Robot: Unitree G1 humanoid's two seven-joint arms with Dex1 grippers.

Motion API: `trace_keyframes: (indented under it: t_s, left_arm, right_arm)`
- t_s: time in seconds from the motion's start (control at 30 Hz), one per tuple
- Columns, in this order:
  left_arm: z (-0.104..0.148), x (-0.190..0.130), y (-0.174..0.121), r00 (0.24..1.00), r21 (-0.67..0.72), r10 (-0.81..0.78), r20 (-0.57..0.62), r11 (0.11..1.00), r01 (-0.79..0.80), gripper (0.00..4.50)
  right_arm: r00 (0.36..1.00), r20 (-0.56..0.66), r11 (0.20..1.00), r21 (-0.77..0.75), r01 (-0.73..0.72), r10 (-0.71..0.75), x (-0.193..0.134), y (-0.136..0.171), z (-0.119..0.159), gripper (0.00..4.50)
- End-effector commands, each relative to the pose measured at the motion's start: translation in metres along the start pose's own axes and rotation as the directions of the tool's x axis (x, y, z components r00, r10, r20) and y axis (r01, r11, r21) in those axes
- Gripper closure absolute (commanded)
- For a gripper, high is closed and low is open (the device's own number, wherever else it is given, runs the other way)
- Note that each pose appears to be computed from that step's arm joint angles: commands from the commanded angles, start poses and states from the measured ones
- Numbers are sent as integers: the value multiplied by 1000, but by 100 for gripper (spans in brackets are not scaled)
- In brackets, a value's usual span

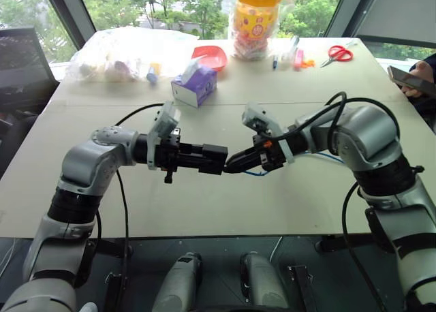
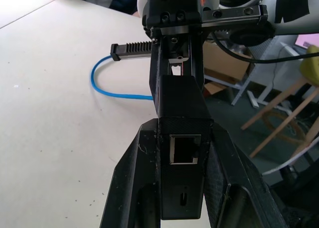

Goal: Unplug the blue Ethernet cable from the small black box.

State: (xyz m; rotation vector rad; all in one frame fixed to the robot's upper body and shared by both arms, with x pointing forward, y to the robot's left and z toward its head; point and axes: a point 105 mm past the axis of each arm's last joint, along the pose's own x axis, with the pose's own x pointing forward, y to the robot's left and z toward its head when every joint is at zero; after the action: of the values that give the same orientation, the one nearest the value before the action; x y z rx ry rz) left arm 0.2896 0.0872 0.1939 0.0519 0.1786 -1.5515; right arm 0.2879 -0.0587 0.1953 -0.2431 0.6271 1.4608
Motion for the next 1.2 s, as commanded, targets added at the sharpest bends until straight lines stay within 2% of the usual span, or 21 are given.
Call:
trace_keyframes:
  t_s: [0.03, 0.37, 0.5, 0.57, 0.6, 0.7, 0.77, 0.87, 0.93, 1.0, 1.03, 1.2]
  left_arm:
    - [8, -3, -3, 1000, 56, 4, 9, 998, -5, 400]
    - [6, -24, 4, 997, 63, 79, -16, 995, -78, 400]
    - [1, -24, 9, 993, 77, 113, -28, 991, -111, 400]
    - [-5, -22, 18, 987, 91, 161, -24, 983, -158, 400]
    - [-13, -17, 29, 974, 125, 223, -22, 968, -219, 400]
    - [-33, -7, 64, 908, 240, 419, -18, 883, -403, 400]
    - [-39, -1, 78, 873, 275, 487, 5, 839, -470, 400]
    - [-41, 12, 85, 868, 236, 493, 51, 839, -490, 400]
    - [-43, 19, 90, 861, 224, 504, 74, 833, -506, 400]
    - [-49, 26, 92, 861, 226, 503, 77, 832, -507, 400]
    - [-50, 29, 92, 861, 229, 502, 84, 831, -507, 400]
    - [-55, 35, 96, 846, 210, 519, 124, 819, -534, 400]
  right_arm:
    - [1000, -18, 998, -64, -11, 10, 0, 5, 3, 446]
    - [986, -46, 986, 39, 160, -158, -39, -28, -39, 446]
    - [954, 12, 954, -14, 300, -300, -49, -50, -37, 446]
    - [905, 72, 906, -23, 422, -420, -53, -71, -30, 446]
    - [839, 106, 844, 2, 537, -534, -56, -91, -27, 446]
    - [662, 190, 686, 110, 720, -725, -65, -127, -20, 446]
    - [617, 199, 647, 180, 741, -762, -65, -133, -20, 367]
    - [563, 173, 588, 201, 783, -808, -65, -136, -27, 238]
    - [531, 176, 558, 220, 800, -829, -71, -136, -27, 134]
    - [536, 168, 562, 207, 801, -827, -76, -129, -28, 24]
    - [545, 172, 571, 209, 794, -820, -76, -123, -27, 11]
    - [556, 198, 590, 252, 767, -807, -83, -100, -28, 11]
